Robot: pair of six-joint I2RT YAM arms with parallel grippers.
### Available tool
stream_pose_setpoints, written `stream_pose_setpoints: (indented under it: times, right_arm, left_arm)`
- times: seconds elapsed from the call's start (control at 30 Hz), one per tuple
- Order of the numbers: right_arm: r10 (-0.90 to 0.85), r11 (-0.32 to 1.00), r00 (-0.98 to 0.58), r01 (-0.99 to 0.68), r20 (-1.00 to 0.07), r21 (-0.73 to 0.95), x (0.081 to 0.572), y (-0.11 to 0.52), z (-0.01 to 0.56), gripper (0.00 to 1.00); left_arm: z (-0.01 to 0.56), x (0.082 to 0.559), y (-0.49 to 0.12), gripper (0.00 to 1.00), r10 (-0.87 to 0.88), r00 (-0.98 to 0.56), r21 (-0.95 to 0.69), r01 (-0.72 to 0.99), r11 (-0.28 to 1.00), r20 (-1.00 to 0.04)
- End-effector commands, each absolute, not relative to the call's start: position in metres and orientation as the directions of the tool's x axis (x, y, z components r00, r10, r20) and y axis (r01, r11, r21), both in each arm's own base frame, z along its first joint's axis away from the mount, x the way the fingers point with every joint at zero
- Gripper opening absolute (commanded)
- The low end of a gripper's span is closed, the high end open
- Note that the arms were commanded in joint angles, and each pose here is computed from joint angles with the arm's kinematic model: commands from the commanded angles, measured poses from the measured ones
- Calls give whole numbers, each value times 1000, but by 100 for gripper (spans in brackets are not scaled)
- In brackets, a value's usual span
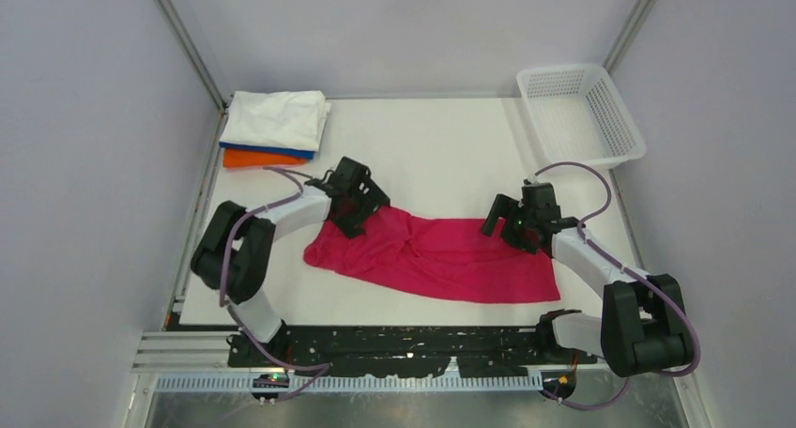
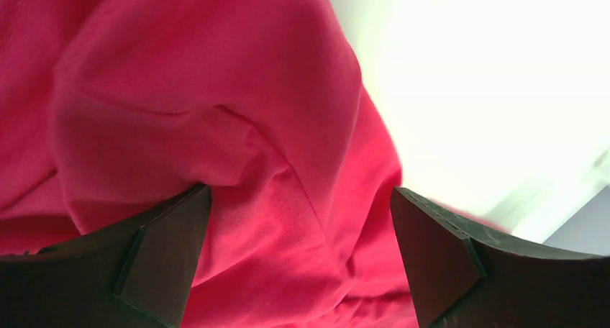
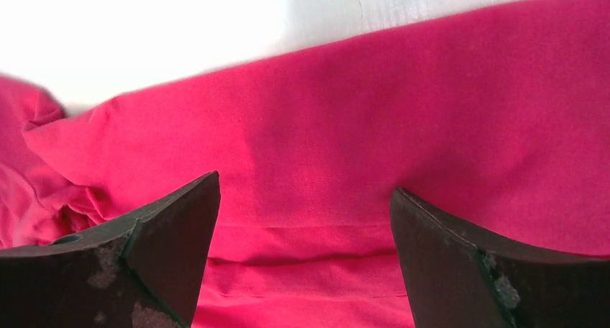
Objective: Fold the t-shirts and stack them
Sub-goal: Rotate the tshirt 90 degrees
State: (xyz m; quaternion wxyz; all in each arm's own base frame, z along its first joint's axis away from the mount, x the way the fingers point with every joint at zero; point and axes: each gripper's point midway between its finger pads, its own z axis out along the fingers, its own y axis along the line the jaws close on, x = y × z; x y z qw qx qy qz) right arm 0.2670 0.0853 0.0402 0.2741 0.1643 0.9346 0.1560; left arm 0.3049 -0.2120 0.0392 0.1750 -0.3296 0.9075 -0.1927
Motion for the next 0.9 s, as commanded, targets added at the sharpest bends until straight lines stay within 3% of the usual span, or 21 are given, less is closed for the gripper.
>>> stream_pose_setpoints:
  times: [0.0, 0.27, 0.47, 0.6, 0.67, 0.87]
  right_arm:
    - [402, 885, -759, 179, -512, 430, 290, 87, 62, 96]
    - [451, 881, -696, 244, -559, 407, 301, 51, 88, 95]
    - [449, 885, -741, 290, -500, 364, 278, 43, 68, 96]
    - [433, 880, -792, 269, -430, 391, 253, 55, 49, 95]
    - [431, 872, -810, 259, -398, 416, 244, 62, 44, 95]
    - [349, 866, -876, 167, -333, 471, 220, 90, 40, 96]
  left_arm:
    - [54, 375, -232, 100, -730, -640, -483, -574, 662, -239]
    - [54, 483, -297, 100, -780, -602, -542, -603, 585, -171]
    - [89, 577, -356, 100, -771, -623, -773, -420, 475, -136]
    - [69, 602, -400, 100, -748, -657, -891, -388, 233, 90]
    - [57, 609, -406, 100, -749, -647, -899, -401, 176, 142]
    - [73, 627, -397, 100, -808, -588, -919, -326, 222, 14]
